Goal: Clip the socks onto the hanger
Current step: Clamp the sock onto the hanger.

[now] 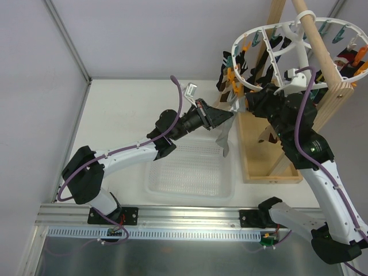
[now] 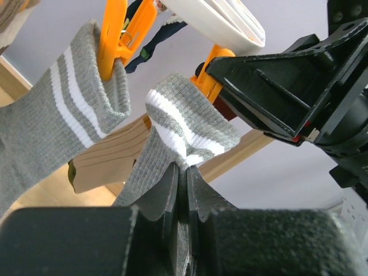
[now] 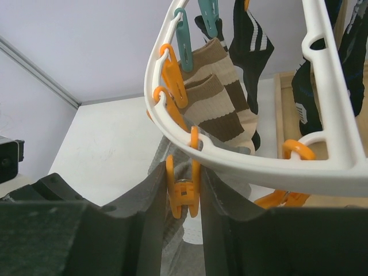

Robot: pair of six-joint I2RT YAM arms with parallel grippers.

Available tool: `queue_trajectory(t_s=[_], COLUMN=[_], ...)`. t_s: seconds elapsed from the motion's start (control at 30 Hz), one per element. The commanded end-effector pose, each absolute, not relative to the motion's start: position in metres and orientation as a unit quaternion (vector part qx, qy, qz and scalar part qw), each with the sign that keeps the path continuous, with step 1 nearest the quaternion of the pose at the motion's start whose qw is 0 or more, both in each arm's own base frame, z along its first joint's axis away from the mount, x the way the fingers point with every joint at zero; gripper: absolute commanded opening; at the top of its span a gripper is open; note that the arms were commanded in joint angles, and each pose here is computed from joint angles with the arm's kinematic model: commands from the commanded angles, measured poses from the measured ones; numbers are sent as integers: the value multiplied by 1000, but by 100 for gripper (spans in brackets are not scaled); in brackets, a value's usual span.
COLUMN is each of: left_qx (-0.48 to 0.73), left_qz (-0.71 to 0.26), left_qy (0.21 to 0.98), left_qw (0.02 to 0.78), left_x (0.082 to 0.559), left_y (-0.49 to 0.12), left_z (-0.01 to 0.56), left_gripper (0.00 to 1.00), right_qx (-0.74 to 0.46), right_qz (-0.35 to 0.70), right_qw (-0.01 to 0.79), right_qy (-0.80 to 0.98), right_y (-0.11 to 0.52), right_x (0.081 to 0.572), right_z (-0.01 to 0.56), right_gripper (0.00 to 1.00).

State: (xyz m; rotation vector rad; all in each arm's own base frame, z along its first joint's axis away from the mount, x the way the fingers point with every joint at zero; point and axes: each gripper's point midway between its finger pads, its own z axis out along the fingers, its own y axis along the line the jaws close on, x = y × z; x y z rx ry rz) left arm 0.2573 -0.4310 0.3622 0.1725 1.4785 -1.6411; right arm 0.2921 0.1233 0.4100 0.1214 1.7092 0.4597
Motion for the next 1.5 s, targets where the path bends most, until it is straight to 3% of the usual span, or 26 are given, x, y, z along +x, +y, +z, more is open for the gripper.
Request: queue_trajectory(t_s=[0.0, 0.77, 1.47], left_qx=[83, 52, 58], left_qz=[-702, -755, -778], left_qy=[535, 529, 496], left_qw=[463, 384, 381], left_x=[242, 241, 232], left_y=[-427, -433, -425], left_z=[409, 396, 400], left_gripper=[0, 0, 0], right_qx=[70, 85, 92], right_qz=[216, 221, 195], right_qw=[652, 683, 689], right_qy=[723, 691, 692], right_y=[120, 111, 107], right_x=[289, 285, 295], right_z=[427, 448, 451], right_gripper=[1, 1, 1])
